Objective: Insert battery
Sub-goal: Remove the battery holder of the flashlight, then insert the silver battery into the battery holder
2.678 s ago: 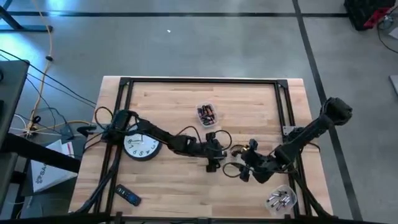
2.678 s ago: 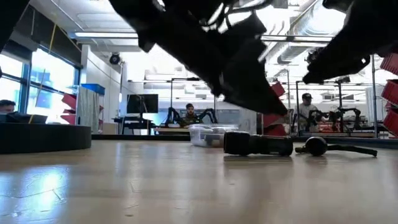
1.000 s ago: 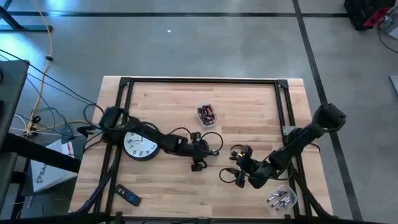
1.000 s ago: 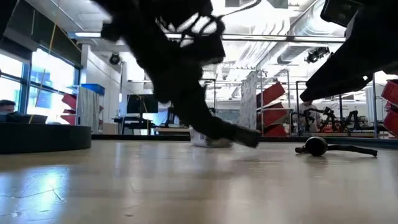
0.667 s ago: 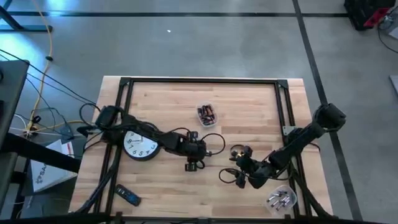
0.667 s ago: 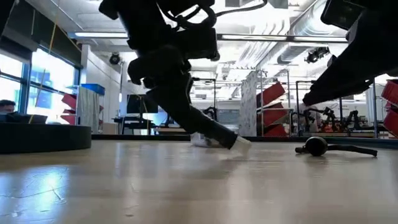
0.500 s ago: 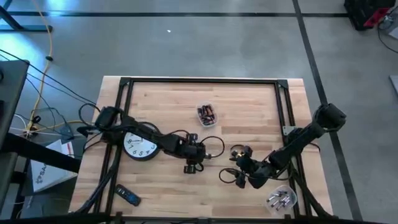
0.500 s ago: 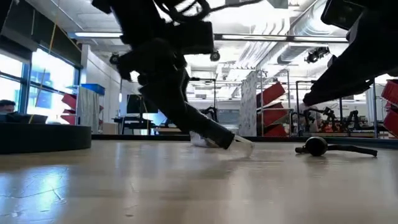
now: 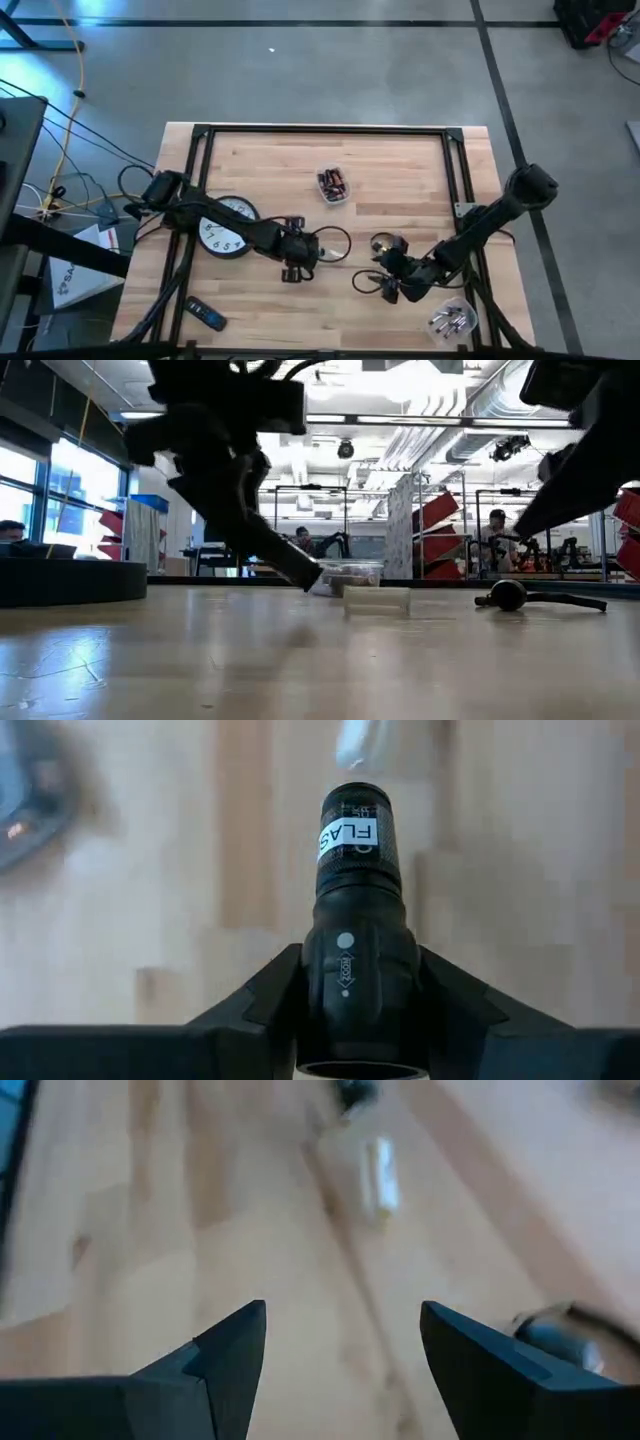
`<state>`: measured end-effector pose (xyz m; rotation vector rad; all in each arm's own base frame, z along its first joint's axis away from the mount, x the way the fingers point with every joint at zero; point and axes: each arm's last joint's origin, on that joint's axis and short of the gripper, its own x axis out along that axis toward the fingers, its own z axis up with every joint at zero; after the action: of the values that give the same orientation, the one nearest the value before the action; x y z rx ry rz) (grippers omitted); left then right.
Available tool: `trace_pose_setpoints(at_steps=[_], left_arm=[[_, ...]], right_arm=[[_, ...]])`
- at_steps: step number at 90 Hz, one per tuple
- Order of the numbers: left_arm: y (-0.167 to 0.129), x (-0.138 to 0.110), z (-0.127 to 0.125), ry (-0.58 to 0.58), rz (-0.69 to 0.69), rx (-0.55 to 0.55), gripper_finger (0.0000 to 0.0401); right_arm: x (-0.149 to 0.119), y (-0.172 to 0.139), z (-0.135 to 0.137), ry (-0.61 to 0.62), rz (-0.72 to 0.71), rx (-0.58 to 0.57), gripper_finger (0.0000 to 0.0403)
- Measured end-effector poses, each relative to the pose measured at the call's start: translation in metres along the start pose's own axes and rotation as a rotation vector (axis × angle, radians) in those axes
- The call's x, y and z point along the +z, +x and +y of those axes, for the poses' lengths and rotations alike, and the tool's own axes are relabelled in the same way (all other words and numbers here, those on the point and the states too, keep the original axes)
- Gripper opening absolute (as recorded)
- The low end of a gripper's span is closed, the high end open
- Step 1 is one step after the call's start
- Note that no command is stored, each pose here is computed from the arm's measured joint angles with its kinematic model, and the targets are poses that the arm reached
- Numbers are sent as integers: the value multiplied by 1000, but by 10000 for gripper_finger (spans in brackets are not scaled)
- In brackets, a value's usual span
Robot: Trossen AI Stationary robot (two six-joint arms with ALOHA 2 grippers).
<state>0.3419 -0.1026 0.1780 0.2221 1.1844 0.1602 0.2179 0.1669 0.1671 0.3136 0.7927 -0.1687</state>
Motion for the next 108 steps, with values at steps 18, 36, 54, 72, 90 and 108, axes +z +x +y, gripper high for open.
trace_pose_setpoints(at_steps=[18,36,54,72,90,108], left_arm=[[25,-6,15,-75,-80,54,130],[51,-19,24,-174,-212,46,133],[56,-27,22,-223,-205,28,154],[48,-31,14,-216,-155,-63,182],[19,-32,8,-215,-177,-116,187],[3,-32,-1,-165,-259,-32,187]], right_arm=[[3,-36,27,65,321,42,216],[-12,-89,53,221,611,-17,194],[-54,-122,52,333,728,-192,181],[-90,-116,41,421,732,-238,176],[-98,-88,30,409,754,-200,176],[-84,-62,24,373,665,-146,176]])
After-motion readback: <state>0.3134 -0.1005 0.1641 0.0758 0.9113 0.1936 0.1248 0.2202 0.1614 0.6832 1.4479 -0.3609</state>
